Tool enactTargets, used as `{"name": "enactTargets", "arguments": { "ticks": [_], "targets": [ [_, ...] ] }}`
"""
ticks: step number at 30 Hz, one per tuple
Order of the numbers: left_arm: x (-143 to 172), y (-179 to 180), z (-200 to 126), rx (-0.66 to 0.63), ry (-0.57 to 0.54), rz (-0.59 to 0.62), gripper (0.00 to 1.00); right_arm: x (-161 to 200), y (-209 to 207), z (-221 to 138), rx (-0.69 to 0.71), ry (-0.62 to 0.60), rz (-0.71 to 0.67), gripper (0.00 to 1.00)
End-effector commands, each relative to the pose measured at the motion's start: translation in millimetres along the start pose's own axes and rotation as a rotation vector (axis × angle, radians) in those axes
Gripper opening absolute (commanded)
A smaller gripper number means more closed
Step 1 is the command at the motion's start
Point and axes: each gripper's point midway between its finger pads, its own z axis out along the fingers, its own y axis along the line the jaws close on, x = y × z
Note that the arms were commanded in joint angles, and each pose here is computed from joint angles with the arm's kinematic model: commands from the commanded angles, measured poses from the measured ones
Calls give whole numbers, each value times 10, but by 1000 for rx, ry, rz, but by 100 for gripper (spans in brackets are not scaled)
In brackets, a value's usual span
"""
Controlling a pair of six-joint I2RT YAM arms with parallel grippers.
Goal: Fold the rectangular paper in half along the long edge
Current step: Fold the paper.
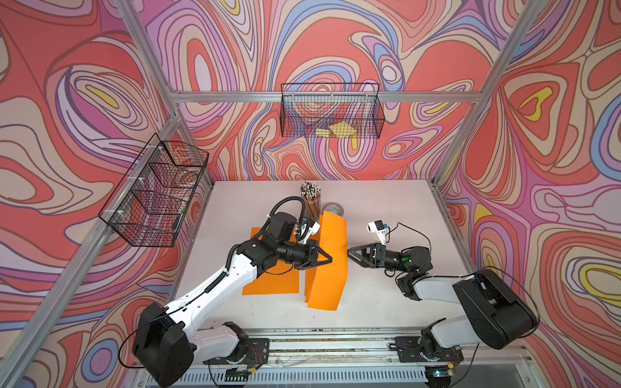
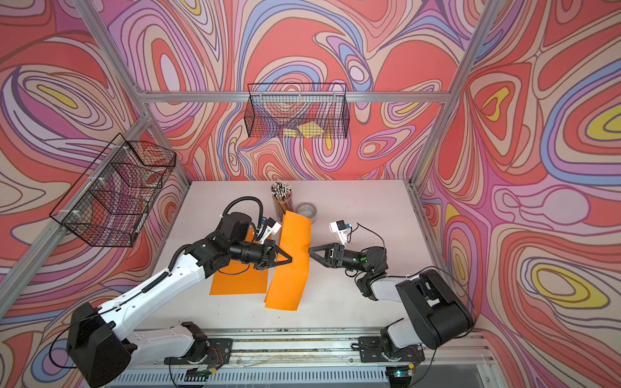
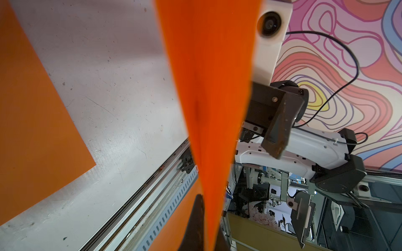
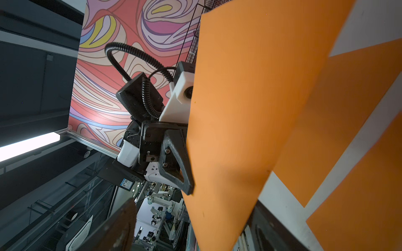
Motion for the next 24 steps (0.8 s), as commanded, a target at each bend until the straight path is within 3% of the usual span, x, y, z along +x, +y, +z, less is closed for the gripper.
{"name": "enactTargets", "arguments": {
  "ticks": [1, 7, 16, 18, 21, 22, 24],
  "targets": [
    [17, 18, -1, -7, -1, -1, 0, -62, 279, 59, -66, 5, -97, 76],
    [9, 81, 56, -2, 3, -22, 0, -103, 319, 96, -78, 20, -110, 58],
    [46, 82, 34, 2, 2, -23, 0, -166, 273, 157, -78, 35, -114, 11],
    [58, 82, 29, 3, 3, -21, 0, -183, 272, 177, -81, 44, -114, 11],
    [70, 92, 22, 2, 2, -22, 0, -216, 252, 201, -77, 46, -102, 40],
    [75, 95, 19, 2, 1, -23, 0, -226, 250, 209, -77, 47, -104, 41],
    [95, 106, 12, 0, 3, -25, 0, -243, 254, 228, -78, 56, -114, 29]
  ]
}}
